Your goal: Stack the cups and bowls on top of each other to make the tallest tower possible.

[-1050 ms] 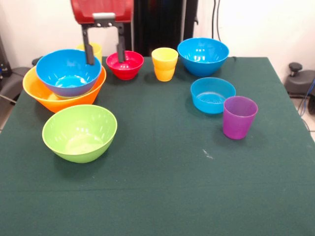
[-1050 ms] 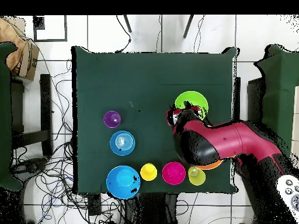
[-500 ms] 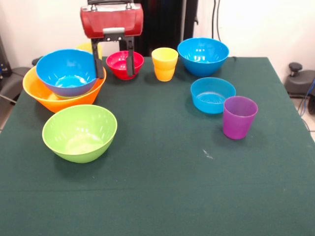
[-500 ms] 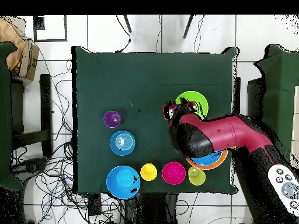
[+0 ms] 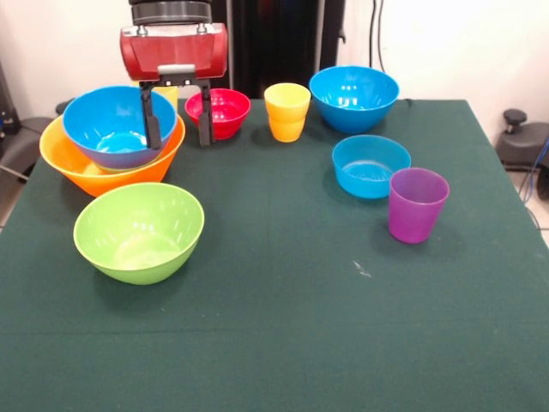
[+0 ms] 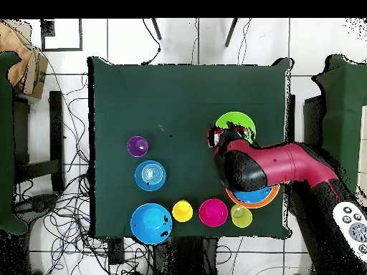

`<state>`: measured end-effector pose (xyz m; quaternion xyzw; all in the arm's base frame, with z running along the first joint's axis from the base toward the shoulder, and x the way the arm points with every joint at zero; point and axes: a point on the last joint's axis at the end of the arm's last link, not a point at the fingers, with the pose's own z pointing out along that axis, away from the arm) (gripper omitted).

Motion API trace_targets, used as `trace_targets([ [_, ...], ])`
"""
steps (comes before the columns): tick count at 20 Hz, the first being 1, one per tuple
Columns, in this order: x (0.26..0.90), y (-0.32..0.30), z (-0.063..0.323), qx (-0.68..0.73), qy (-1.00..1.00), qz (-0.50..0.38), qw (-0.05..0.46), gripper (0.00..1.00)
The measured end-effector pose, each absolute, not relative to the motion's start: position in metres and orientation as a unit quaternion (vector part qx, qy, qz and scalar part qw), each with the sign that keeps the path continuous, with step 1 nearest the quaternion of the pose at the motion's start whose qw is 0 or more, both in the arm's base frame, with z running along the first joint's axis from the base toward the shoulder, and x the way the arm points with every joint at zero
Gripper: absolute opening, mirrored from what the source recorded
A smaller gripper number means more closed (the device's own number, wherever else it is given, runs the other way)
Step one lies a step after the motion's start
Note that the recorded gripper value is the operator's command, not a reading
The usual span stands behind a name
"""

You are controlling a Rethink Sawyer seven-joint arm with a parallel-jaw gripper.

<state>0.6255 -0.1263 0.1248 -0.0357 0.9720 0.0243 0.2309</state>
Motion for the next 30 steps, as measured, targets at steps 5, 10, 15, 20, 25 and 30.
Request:
trace_targets([
  [5, 0.622, -0.131, 0.121, -0.031, 0.973, 0.021, 0.226, 1.0],
  [10, 0.623, -0.132, 0.119, -0.03, 0.974, 0.014, 0.223, 1.0],
  [15, 0.622, -0.129, 0.117, -0.032, 0.975, 0.011, 0.219, 1.0],
  [20, 0.622, -0.128, 0.117, -0.03, 0.976, 0.012, 0.217, 1.0],
  [25, 0.617, -0.127, 0.119, -0.012, 0.984, 0.013, 0.179, 1.0],
  [30, 0.613, -0.123, 0.117, -0.012, 0.99, 0.006, 0.139, 1.0],
])
